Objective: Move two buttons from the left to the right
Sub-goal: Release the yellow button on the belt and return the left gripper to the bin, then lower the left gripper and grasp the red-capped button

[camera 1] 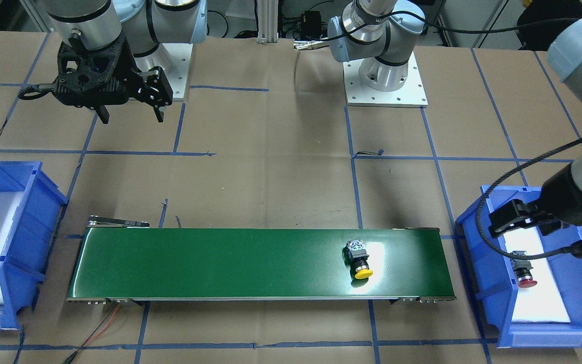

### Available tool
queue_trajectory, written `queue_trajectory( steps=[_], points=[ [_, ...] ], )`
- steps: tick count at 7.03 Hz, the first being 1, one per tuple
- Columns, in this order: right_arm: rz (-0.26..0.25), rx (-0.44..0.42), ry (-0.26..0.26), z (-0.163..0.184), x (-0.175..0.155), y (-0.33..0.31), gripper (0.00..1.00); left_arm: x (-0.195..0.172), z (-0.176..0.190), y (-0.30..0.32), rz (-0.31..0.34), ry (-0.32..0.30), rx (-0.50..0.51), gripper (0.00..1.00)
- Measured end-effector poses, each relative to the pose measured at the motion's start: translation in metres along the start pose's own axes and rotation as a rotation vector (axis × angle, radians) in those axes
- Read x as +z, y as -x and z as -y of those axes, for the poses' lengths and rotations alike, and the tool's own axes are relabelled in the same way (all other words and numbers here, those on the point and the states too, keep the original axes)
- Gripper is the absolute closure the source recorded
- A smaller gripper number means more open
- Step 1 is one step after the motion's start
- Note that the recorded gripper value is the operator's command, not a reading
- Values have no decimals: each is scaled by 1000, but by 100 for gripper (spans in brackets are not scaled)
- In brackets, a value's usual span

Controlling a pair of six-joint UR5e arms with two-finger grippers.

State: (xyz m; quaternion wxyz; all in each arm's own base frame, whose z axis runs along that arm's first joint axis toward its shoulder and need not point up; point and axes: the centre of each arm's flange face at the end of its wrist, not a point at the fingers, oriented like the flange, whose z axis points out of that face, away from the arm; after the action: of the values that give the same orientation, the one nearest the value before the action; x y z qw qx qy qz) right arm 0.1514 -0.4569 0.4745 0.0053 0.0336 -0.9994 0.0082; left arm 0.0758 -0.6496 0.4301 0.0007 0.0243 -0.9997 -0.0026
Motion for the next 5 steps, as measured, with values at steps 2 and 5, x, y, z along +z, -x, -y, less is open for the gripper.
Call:
queue_trajectory(
  steps=[2, 5],
  points=[
    [0, 0, 0, 0, 0, 0, 0, 12, -7, 85, -8, 16, 45, 0],
    [0, 0, 0, 0, 0, 0, 0, 35, -15, 142, -29, 34, 64, 0]
  ],
)
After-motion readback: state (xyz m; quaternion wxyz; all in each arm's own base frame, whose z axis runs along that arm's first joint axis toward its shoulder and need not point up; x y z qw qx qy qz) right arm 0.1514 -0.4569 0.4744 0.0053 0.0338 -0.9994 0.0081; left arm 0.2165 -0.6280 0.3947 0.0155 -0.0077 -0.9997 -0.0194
